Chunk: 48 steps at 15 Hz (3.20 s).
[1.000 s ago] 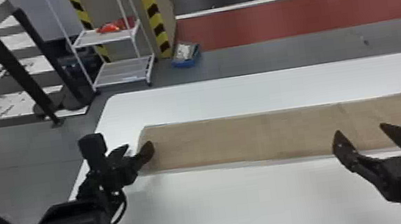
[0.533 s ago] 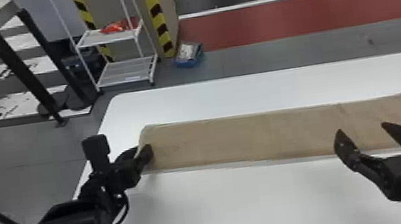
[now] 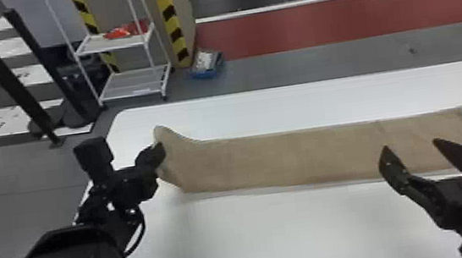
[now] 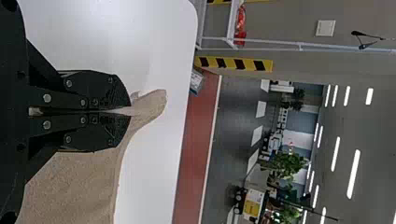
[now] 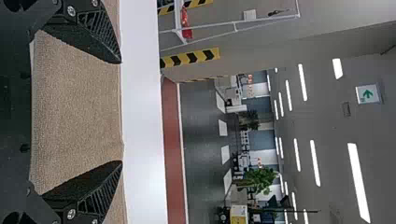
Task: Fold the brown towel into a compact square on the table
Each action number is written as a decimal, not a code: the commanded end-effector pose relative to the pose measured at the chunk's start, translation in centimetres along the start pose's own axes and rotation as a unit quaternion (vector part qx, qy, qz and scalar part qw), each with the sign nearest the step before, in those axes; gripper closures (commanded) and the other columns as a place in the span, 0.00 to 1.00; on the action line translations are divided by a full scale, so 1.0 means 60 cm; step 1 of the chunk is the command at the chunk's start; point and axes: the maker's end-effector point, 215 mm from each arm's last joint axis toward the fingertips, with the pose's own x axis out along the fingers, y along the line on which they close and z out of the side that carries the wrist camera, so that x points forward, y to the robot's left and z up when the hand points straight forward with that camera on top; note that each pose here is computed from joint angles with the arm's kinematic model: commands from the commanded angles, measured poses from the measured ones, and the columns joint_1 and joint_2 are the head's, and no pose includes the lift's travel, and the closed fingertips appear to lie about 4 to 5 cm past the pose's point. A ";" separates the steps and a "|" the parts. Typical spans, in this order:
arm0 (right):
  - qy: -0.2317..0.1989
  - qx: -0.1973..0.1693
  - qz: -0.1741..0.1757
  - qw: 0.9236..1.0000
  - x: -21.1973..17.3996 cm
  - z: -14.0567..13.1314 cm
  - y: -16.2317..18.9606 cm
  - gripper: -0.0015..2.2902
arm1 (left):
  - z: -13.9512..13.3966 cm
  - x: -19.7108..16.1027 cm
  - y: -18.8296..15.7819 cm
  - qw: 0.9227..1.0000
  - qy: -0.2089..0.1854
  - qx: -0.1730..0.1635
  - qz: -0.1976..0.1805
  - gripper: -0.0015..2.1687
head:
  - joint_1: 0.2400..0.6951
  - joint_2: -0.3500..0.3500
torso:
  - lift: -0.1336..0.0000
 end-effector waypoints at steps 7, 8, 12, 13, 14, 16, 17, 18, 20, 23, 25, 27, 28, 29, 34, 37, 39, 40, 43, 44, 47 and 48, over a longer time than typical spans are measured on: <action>-0.048 0.035 -0.037 0.998 -0.034 0.037 -0.116 0.05 | 0.007 -0.028 -0.432 0.991 0.024 0.074 -0.108 0.89 | 1.00 0.35 | 0.16; -0.048 0.041 -0.040 0.997 -0.037 0.036 -0.131 0.05 | -0.018 -0.021 -0.476 0.989 0.036 0.077 -0.117 0.89 | 1.00 0.29 | 0.16; -0.043 0.044 -0.050 0.997 -0.045 0.021 -0.163 0.05 | -0.112 -0.008 -0.564 0.979 0.059 0.118 -0.153 0.59 | 1.00 0.06 | 0.16; -0.042 0.044 -0.049 0.997 -0.044 0.020 -0.162 0.05 | -0.124 -0.017 -0.593 0.975 0.060 0.122 -0.176 0.11 | 1.00 0.04 | 0.16; -0.042 0.045 -0.046 0.997 -0.042 0.019 -0.155 0.05 | -0.129 -0.022 -0.611 0.973 0.056 0.124 -0.185 0.00 | 1.00 0.02 | 0.16; -0.043 0.045 -0.037 0.997 -0.031 0.025 -0.135 0.05 | -0.127 -0.024 -0.612 0.975 0.053 0.119 -0.183 0.00 | 1.00 0.00 | 0.16; -0.041 0.042 -0.034 0.998 -0.020 0.028 -0.128 0.05 | -0.117 -0.026 -0.604 0.977 0.044 0.110 -0.177 0.02 | 1.00 0.00 | 0.16; -0.034 0.044 -0.027 0.998 -0.012 0.025 -0.118 0.05 | -0.102 -0.035 -0.593 0.980 0.033 0.096 -0.172 0.02 | 1.00 0.00 | 0.16; -0.022 0.047 -0.015 0.999 0.000 0.014 -0.087 0.05 | -0.094 -0.052 -0.538 0.986 0.026 0.067 -0.149 0.02 | 1.00 0.00 | 0.16; 0.009 0.026 0.005 1.000 0.033 -0.017 -0.013 0.06 | -0.046 -0.067 -0.394 0.993 -0.044 0.057 -0.089 0.02 | 1.00 0.12 | 0.16; 0.033 0.016 0.006 0.999 0.057 -0.051 0.017 0.09 | -0.045 -0.089 -0.305 0.995 -0.060 0.049 -0.057 0.02 | 1.00 0.23 | 0.16; 0.055 0.016 0.012 0.998 0.080 -0.083 0.044 0.10 | -0.045 -0.110 -0.265 0.995 -0.071 0.052 -0.047 0.02 | 1.00 0.33 | 0.16; 0.063 0.012 0.010 0.998 0.089 -0.093 0.054 0.10 | -0.048 -0.118 -0.254 0.995 -0.075 0.055 -0.044 0.02 | 1.00 0.42 | 0.16; 0.079 0.009 0.007 0.997 0.097 -0.112 0.065 0.10 | -0.055 -0.122 -0.242 0.995 -0.074 0.058 -0.040 0.02 | 1.00 0.45 | 0.16; 0.120 0.002 0.011 0.993 0.124 -0.159 0.097 0.15 | -0.080 -0.128 -0.216 0.996 -0.061 0.060 -0.034 0.02 | 1.00 0.57 | 0.16; 0.128 -0.001 0.008 0.992 0.124 -0.167 0.094 0.18 | -0.071 -0.131 -0.213 0.995 -0.071 0.058 -0.033 0.02 | 1.00 0.59 | 0.16; 0.128 0.000 0.007 0.992 0.126 -0.165 0.093 0.19 | -0.069 -0.130 -0.213 0.995 -0.072 0.057 -0.033 0.02 | 1.00 0.59 | 0.16; 0.128 -0.001 0.008 0.992 0.126 -0.164 0.094 0.19 | -0.068 -0.130 -0.213 0.995 -0.072 0.057 -0.033 0.02 | 1.00 0.59 | 0.16; 0.126 0.000 0.009 0.992 0.129 -0.161 0.096 0.23 | -0.067 -0.128 -0.211 0.995 -0.073 0.058 -0.032 0.02 | 1.00 0.59 | 0.16; 0.128 0.000 0.009 0.992 0.129 -0.162 0.097 0.23 | -0.067 -0.128 -0.209 0.995 -0.073 0.058 -0.031 0.02 | 1.00 0.60 | 0.16; 0.132 0.000 0.009 0.991 0.129 -0.167 0.096 0.29 | -0.071 -0.127 -0.208 0.995 -0.071 0.058 -0.030 0.02 | 1.00 0.60 | 0.16; 0.134 0.000 0.008 0.991 0.129 -0.168 0.096 0.29 | -0.072 -0.127 -0.207 0.995 -0.070 0.058 -0.030 0.02 | 1.00 0.60 | 0.16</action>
